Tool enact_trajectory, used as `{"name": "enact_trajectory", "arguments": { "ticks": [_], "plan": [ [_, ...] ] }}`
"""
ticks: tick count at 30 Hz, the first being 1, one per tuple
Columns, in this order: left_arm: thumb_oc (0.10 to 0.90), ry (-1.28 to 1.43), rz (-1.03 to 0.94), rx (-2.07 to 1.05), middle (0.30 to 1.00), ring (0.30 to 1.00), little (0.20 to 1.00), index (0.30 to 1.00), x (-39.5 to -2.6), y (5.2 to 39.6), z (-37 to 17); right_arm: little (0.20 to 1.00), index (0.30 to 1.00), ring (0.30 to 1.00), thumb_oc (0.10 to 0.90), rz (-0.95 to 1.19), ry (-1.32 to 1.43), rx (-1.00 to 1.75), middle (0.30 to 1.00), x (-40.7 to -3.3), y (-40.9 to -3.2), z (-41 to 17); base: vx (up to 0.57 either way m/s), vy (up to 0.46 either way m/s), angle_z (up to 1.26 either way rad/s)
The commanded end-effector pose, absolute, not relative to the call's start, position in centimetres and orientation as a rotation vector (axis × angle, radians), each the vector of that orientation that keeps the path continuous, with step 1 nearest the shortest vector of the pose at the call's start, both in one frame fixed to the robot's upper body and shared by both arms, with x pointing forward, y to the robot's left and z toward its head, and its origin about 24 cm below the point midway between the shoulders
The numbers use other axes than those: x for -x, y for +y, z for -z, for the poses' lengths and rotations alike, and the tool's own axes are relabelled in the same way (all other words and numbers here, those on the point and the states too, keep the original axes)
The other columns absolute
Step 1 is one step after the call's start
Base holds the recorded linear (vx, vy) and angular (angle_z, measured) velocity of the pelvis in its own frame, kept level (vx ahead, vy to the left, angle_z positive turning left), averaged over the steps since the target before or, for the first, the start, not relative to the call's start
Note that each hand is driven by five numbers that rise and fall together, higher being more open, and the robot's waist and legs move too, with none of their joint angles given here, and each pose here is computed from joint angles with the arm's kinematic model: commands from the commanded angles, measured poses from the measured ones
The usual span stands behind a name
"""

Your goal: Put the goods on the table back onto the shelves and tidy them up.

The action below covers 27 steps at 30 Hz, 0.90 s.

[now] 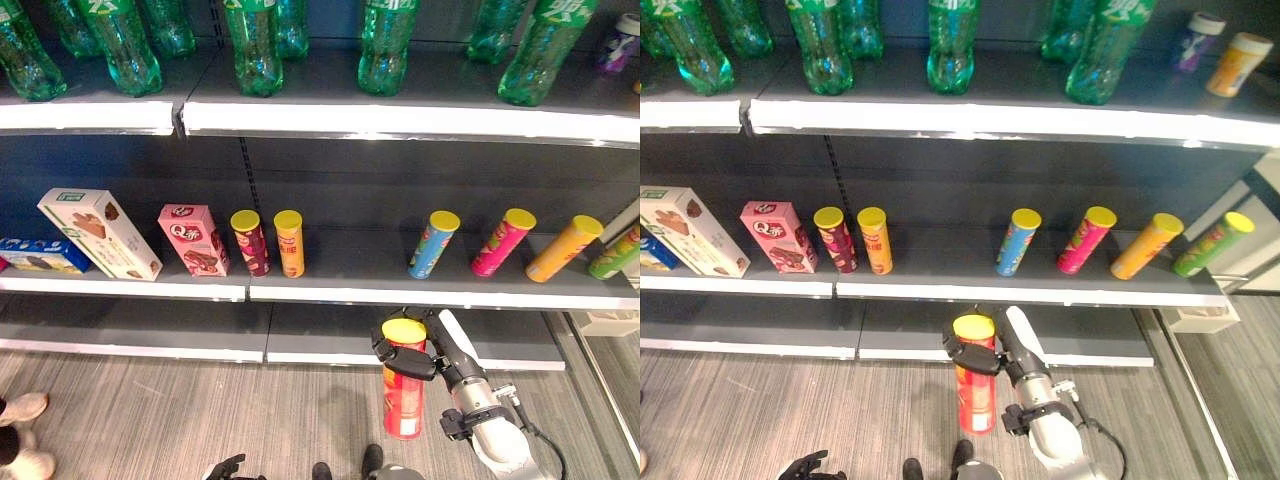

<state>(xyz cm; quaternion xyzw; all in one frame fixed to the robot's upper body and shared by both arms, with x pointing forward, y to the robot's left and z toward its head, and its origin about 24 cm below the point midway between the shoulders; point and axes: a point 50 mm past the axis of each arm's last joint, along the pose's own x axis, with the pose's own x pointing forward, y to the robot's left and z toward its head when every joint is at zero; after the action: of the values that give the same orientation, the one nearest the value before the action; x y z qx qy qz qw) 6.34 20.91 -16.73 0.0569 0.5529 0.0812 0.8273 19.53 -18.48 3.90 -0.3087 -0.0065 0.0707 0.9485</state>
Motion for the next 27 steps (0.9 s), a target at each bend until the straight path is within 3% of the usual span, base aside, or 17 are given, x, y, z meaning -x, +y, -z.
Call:
{"name": "enact_trajectory", "arguments": {
  "ticks": [1, 9, 17, 20, 21, 27],
  "plan": [
    [0.8, 1.206, -0.147, -0.092, 0.9, 0.9, 0.9, 0.9, -5.7, 19.0, 17.2, 0.3, 0.3, 0.3, 0.4, -0.115, -0.442, 0.628, 0.3, -20.2, -16.8, -10.9, 0.06, -0.09, -0.07],
    [0.8, 1.037, -0.129, -0.144, 0.9, 0.9, 0.9, 0.9, -9.6, 18.1, 16.2, 0.3, 0.3, 0.3, 0.4, -0.168, -0.578, 0.629, 0.3, -20.9, -14.1, -11.5, -0.1, -0.003, 0.03],
    [0.8, 1.07, -0.107, -0.224, 0.9, 0.9, 0.9, 0.9, -8.4, 16.7, 16.6, 0.3, 0.3, 0.3, 0.4, -0.108, -0.601, 0.645, 0.3, -24.4, -10.7, -9.6, 0.07, 0.266, 0.2],
    [0.8, 1.086, -0.065, -0.261, 0.9, 0.9, 0.9, 0.9, -7.1, 16.2, 16.7, 0.3, 0.3, 0.3, 0.4, 0.038, -0.684, 0.735, 0.3, -26.2, -10.4, -10.1, 0.22, 0.302, 0.4],
    [0.8, 1.064, -0.056, -0.28, 0.9, 0.9, 0.9, 0.9, -7.4, 16.8, 16.5, 0.3, 0.3, 0.3, 0.4, 0.167, -0.747, 0.797, 0.3, -28.4, -10.1, -11.2, 0.13, 0.201, 0.39],
    [0.8, 0.98, -0.106, -0.284, 0.9, 0.9, 0.9, 0.9, -10.0, 18.6, 15.7, 0.3, 0.3, 0.3, 0.4, 0.515, -0.815, 0.974, 0.3, -32.5, -12.9, -14.5, -0.04, 0.051, 0.43]
  ]
}}
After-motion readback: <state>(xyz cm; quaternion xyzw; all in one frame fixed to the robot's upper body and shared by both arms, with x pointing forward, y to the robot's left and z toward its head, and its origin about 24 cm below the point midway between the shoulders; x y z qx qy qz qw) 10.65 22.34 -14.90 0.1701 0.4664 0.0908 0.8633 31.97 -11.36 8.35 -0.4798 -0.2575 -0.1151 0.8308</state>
